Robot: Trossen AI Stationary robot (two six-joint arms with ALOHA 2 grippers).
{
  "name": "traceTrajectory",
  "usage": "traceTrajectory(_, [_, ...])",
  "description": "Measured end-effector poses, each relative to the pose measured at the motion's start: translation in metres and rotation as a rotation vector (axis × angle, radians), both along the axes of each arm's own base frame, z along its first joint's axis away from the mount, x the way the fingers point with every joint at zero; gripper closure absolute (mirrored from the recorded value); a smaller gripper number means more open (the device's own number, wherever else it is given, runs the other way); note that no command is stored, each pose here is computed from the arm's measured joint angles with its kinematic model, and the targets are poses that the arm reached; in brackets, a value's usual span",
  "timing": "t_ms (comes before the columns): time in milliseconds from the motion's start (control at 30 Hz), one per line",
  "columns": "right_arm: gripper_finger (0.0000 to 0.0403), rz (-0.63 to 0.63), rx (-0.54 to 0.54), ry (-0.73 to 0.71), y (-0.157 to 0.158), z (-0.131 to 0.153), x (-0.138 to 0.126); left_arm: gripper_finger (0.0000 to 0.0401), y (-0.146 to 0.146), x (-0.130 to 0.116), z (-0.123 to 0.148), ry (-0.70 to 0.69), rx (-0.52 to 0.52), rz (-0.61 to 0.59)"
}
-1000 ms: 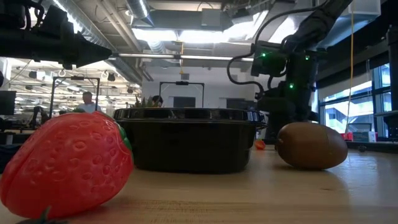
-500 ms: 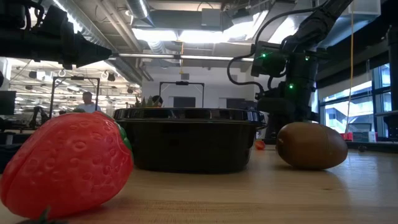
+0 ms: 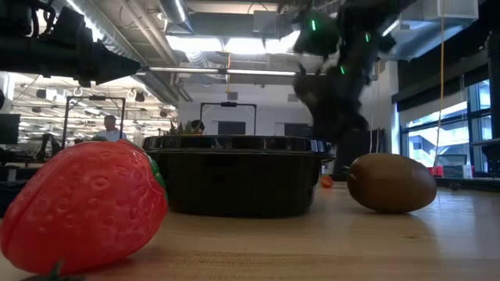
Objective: Pick and placing Produce into tupperware
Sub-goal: Put the black raspberry into the black bin
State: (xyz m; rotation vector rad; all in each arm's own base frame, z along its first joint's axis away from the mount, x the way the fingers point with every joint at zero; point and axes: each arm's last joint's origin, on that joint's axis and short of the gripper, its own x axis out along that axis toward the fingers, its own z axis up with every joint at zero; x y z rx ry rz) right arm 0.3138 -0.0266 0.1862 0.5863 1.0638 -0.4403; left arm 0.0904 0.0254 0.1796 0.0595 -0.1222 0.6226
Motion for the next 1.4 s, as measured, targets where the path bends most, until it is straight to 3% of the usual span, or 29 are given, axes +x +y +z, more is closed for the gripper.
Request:
traceTrajectory(200, [0.0297, 0.163, -0.035, -0.187, 0.039, 0.043, 0.027, 0.0230, 0.000, 0.000, 0.000, 0.000, 0.000, 0.000])
traceTrajectory(333, [0.0291, 0.234, -0.061, -0.294, 0.059, 0.055, 0.035, 0.0230, 0.000, 0.000, 0.000, 0.000, 0.000, 0.000])
traceTrajectory(800, [0.0290, 0.264, -0.033, -0.161, 0.071, -0.005, 0.059, 0.0230, 0.000, 0.000, 0.000, 0.000, 0.000, 0.000])
traceTrajectory(1400, [0.0288, 0.268, -0.034, -0.149, 0.071, -0.008, 0.061, 0.0230, 0.000, 0.000, 0.000, -0.003, 0.000, 0.000])
